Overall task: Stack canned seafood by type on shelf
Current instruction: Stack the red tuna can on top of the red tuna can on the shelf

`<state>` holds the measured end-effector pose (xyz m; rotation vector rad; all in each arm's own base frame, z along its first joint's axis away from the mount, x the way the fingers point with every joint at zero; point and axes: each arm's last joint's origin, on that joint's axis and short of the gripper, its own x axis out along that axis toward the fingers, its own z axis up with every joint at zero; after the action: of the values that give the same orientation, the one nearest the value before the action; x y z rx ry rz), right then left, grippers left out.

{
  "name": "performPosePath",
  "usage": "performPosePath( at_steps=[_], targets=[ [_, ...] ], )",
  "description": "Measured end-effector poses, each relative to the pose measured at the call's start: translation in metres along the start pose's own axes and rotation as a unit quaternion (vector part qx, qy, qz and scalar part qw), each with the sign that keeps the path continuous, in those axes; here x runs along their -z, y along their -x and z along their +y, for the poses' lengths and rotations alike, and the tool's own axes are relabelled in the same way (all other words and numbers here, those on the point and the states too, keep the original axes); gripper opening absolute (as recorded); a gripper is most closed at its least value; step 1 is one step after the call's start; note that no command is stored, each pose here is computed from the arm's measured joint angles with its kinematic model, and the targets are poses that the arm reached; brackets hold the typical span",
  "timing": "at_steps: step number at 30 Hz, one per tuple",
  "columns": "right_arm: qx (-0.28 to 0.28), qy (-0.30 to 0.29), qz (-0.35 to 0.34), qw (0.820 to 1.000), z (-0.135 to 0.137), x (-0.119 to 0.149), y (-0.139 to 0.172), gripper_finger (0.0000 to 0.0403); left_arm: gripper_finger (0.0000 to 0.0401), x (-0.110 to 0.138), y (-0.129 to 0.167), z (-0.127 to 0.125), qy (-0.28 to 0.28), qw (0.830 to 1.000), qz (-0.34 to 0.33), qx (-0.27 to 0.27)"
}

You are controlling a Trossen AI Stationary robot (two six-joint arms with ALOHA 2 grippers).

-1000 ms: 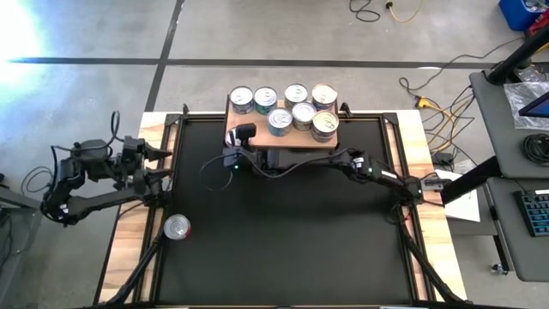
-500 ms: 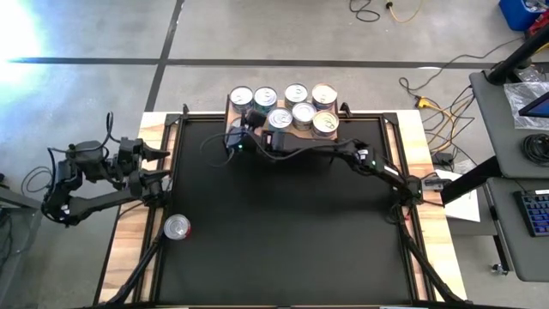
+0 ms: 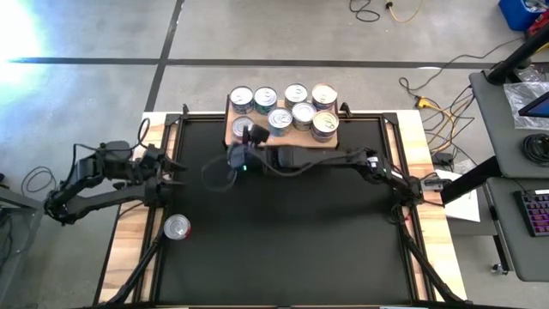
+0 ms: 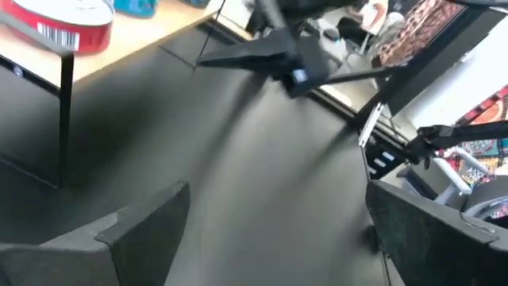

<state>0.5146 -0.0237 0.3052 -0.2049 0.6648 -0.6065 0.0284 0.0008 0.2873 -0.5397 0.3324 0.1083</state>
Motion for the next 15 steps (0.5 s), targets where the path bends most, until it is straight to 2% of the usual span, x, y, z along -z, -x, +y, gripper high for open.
performPosePath(
  at_steps=[3, 5, 8, 15],
  targets=[
    [0.019, 0.03, 0.021, 0.999, 0.012, 0.004, 0.021, 0.0347, 0.0363, 0.002, -0.002, 0.001, 0.013, 1.0, 0.022, -0.001],
    [0.029, 0.04, 0.039, 0.998, 0.019, 0.008, 0.036, 0.0344, 0.0362, 0.004, -0.003, 0.0, 0.028, 0.998, 0.044, 0.021],
    [0.045, 0.034, 0.06, 0.997, 0.027, 0.014, 0.059, 0.0343, 0.0362, 0.005, -0.006, 0.0, 0.043, 0.996, 0.074, 0.039],
    [0.072, 0.028, 0.093, 0.993, 0.053, 0.033, 0.094, 0.0344, 0.0362, 0.006, -0.028, 0.007, 0.037, 0.991, 0.131, 0.015]
  ],
)
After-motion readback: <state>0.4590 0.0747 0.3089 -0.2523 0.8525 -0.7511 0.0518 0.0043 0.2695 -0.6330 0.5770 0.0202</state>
